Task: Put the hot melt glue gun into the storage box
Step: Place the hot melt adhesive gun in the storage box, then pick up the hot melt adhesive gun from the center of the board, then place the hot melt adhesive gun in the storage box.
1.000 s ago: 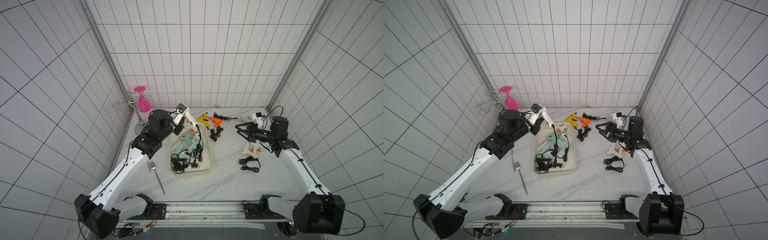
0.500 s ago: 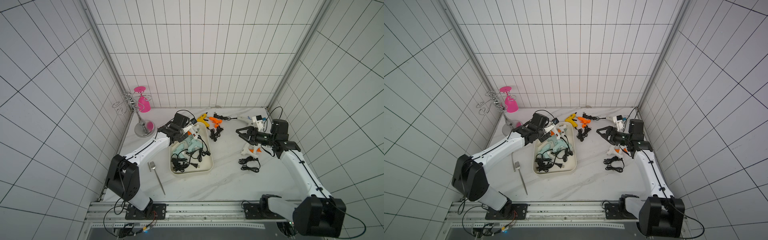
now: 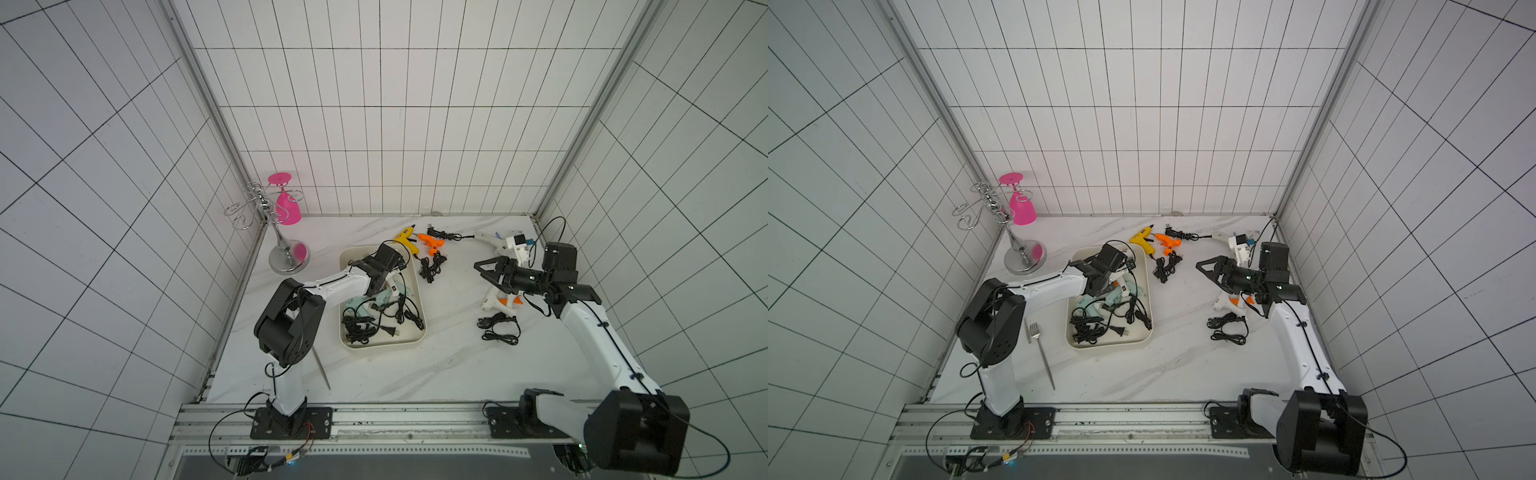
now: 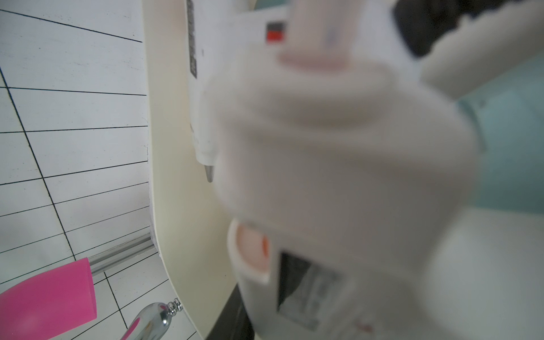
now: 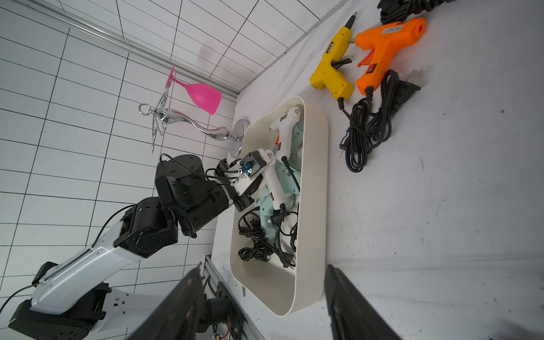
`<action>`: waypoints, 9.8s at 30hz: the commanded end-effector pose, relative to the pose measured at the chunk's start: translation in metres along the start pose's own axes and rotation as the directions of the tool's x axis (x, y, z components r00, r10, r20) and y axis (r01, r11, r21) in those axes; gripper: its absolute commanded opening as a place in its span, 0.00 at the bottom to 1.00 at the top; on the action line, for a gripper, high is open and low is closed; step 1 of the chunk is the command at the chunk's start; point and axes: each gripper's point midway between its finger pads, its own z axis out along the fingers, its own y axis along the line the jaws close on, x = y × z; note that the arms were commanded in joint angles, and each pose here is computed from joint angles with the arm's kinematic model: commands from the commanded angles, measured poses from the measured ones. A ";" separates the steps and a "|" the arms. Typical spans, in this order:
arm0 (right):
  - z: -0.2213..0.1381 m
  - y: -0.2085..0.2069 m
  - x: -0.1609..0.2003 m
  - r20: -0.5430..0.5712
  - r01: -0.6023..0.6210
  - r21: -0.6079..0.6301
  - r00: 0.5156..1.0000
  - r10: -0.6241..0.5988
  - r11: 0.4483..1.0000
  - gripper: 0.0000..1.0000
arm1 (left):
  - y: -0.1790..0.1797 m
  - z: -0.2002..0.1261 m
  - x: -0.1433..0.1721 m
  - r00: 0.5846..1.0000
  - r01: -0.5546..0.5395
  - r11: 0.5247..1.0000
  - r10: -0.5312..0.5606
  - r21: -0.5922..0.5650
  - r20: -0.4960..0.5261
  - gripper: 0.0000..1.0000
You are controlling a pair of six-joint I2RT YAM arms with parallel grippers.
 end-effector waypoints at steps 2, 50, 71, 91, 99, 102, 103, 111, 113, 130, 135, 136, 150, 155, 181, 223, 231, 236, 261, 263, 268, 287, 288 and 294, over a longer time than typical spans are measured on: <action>0.004 -0.019 0.010 -0.022 -0.034 0.033 0.999 0.035 0.999 0.68 | -0.009 0.005 -0.022 0.999 -0.037 0.998 0.038 -0.049 0.008 0.37; -0.072 -0.157 0.025 0.005 -0.060 0.826 0.995 0.099 0.560 0.65 | -0.035 -0.031 -0.085 0.797 0.451 0.794 -0.564 0.406 0.218 0.71; -0.054 -0.230 -0.024 -0.040 -0.039 0.915 0.982 0.187 0.401 0.60 | 0.036 -0.154 -0.084 0.641 0.453 0.784 -0.617 0.425 0.457 0.75; -0.026 -0.268 -0.003 0.038 -0.178 0.911 0.935 0.354 0.371 0.51 | 0.023 -0.136 -0.072 0.677 0.462 0.791 -0.607 0.402 0.417 0.75; -0.029 -0.285 0.011 0.111 -0.233 0.922 0.924 0.367 0.309 0.49 | 0.025 -0.131 -0.072 0.683 0.467 0.792 -0.606 0.394 0.409 0.75; -0.024 -0.285 0.008 0.133 -0.261 0.911 0.919 0.371 0.321 0.46 | 0.024 -0.129 -0.072 0.686 0.465 0.792 -0.604 0.395 0.406 0.75; -0.021 -0.284 0.007 0.133 -0.266 0.906 0.917 0.376 0.329 0.46 | 0.025 -0.129 -0.072 0.686 0.465 0.793 -0.604 0.394 0.406 0.75; -0.033 -0.263 -0.004 0.112 -0.223 0.917 0.940 0.323 0.329 0.52 | 0.023 -0.127 -0.075 0.691 0.458 0.793 -0.602 0.403 0.400 0.75; -0.042 -0.251 -0.015 0.120 -0.210 0.921 0.954 0.274 0.328 0.54 | 0.022 -0.126 -0.074 0.693 0.458 0.793 -0.602 0.402 0.397 0.75; -0.036 -0.247 0.000 0.206 -0.285 0.909 0.942 0.266 0.303 0.55 | 0.019 -0.119 -0.071 0.698 0.465 0.788 -0.607 0.403 0.380 0.75; -0.027 -0.257 -0.007 0.207 -0.279 0.907 0.947 0.244 0.316 0.54 | 0.017 -0.118 -0.069 0.701 0.465 0.789 -0.605 0.402 0.376 0.75; -0.024 -0.259 -0.006 0.199 -0.276 0.905 0.947 0.253 0.322 0.54 | 0.018 -0.118 -0.069 0.701 0.467 0.789 -0.605 0.399 0.376 0.75; -0.016 -0.269 0.038 0.158 -0.265 0.918 0.927 0.340 0.296 0.51 | 0.014 -0.114 -0.068 0.710 0.466 0.788 -0.605 0.402 0.362 0.75; -0.008 -0.274 0.035 0.153 -0.268 0.912 0.924 0.349 0.309 0.45 | 0.016 -0.116 -0.068 0.711 0.466 0.789 -0.603 0.401 0.362 0.75; -0.034 -0.118 -0.053 0.018 -0.092 0.639 0.994 0.105 0.764 0.06 | 0.050 -0.203 -0.100 0.506 0.310 0.764 -0.636 0.565 0.582 0.78; 0.033 0.127 0.038 -0.460 -0.089 -0.418 0.879 -0.126 0.904 0.04 | -0.009 -0.213 -0.195 0.250 -0.059 0.864 -0.473 0.501 0.845 0.82; 0.041 0.138 0.054 -0.514 -0.120 -0.455 0.844 -0.150 0.882 0.04 | 0.010 -0.221 -0.186 0.218 0.026 0.913 -0.402 0.407 0.889 0.68; 0.044 0.140 0.054 -0.523 -0.125 -0.462 0.838 -0.156 0.878 0.04 | 0.018 -0.230 -0.181 0.196 0.056 0.921 -0.389 0.386 0.900 0.41; -0.005 -0.024 -0.058 0.037 -0.132 0.052 0.991 0.131 0.990 0.58 | 0.045 -0.163 -0.018 0.883 0.077 0.995 -0.099 0.067 0.458 0.14; 0.001 -0.040 -0.051 0.028 -0.171 0.068 0.985 0.170 0.983 0.58 | 0.048 -0.145 0.001 0.932 0.068 0.998 -0.069 0.014 0.357 0.13; 0.009 -0.066 -0.031 0.002 -0.192 0.104 0.981 0.193 0.976 0.58 | 0.050 -0.124 0.024 0.962 0.021 0.995 0.007 -0.099 0.272 0.14; 0.032 -0.108 -0.010 -0.052 -0.243 0.104 0.967 0.249 0.964 0.58 | -0.066 -0.082 0.038 0.911 -0.392 0.918 0.397 -0.064 0.107 0.16; 0.032 -0.110 -0.009 -0.054 -0.241 0.108 0.967 0.248 0.965 0.58 | -0.073 -0.080 0.038 0.909 -0.401 0.914 0.405 -0.054 0.102 0.16; 0.030 -0.128 0.002 -0.076 -0.218 0.240 0.967 0.242 0.946 0.58 | -0.105 -0.071 0.025 0.900 -0.427 0.904 0.425 -0.004 0.096 0.30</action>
